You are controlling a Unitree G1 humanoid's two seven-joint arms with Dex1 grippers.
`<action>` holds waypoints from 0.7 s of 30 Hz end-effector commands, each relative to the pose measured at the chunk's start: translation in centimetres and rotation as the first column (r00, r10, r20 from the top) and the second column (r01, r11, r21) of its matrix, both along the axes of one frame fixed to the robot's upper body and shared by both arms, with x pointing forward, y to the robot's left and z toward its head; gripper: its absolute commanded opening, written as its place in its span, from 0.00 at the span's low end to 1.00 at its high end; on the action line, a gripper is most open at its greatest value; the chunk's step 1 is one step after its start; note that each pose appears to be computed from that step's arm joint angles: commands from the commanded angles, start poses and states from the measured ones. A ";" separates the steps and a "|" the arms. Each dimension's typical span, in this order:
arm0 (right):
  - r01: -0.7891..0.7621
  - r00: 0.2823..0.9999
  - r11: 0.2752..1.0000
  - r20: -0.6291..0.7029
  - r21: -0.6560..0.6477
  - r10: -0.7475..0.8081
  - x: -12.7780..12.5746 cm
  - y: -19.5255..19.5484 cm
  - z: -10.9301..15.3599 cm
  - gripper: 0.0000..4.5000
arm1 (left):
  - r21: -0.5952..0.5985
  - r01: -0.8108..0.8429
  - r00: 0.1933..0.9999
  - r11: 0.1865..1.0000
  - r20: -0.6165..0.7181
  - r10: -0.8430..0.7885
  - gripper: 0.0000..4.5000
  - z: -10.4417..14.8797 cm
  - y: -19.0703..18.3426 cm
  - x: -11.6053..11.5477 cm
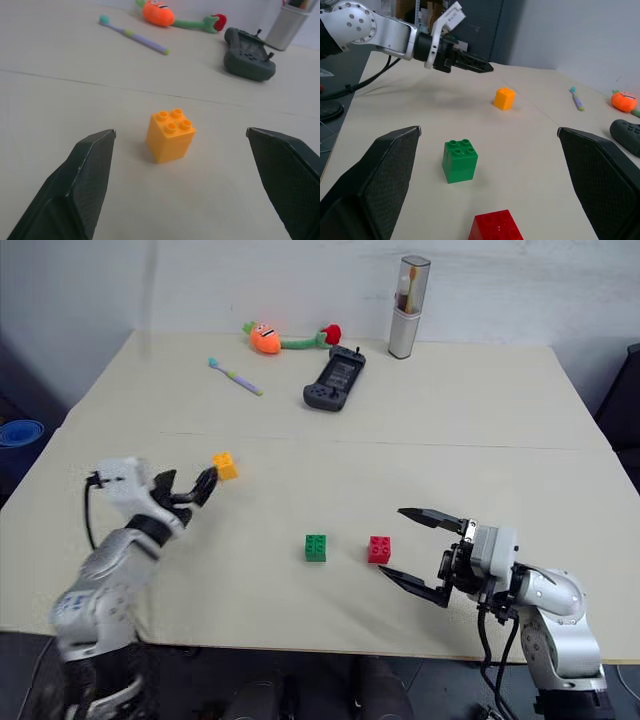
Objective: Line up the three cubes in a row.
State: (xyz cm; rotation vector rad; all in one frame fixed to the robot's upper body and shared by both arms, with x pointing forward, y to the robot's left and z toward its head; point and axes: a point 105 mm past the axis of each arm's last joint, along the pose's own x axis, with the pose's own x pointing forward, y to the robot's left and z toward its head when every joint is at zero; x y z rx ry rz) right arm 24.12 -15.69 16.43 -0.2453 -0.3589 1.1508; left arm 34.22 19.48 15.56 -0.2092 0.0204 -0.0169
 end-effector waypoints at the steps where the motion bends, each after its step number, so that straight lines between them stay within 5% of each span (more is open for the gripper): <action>1: 0.005 0.999 1.000 0.051 0.011 -0.006 -0.1 0.2 0.9 1.00 | 0.051 -0.090 0.996 0.995 -0.005 0.090 0.97 0.3 -1.2 1.3; 21: 0.014 0.998 1.000 0.060 0.013 -0.014 0.0 1.5 2.3 1.00 | 0.181 -0.276 0.959 0.944 -0.009 0.283 0.97 -0.6 -4.2 7.0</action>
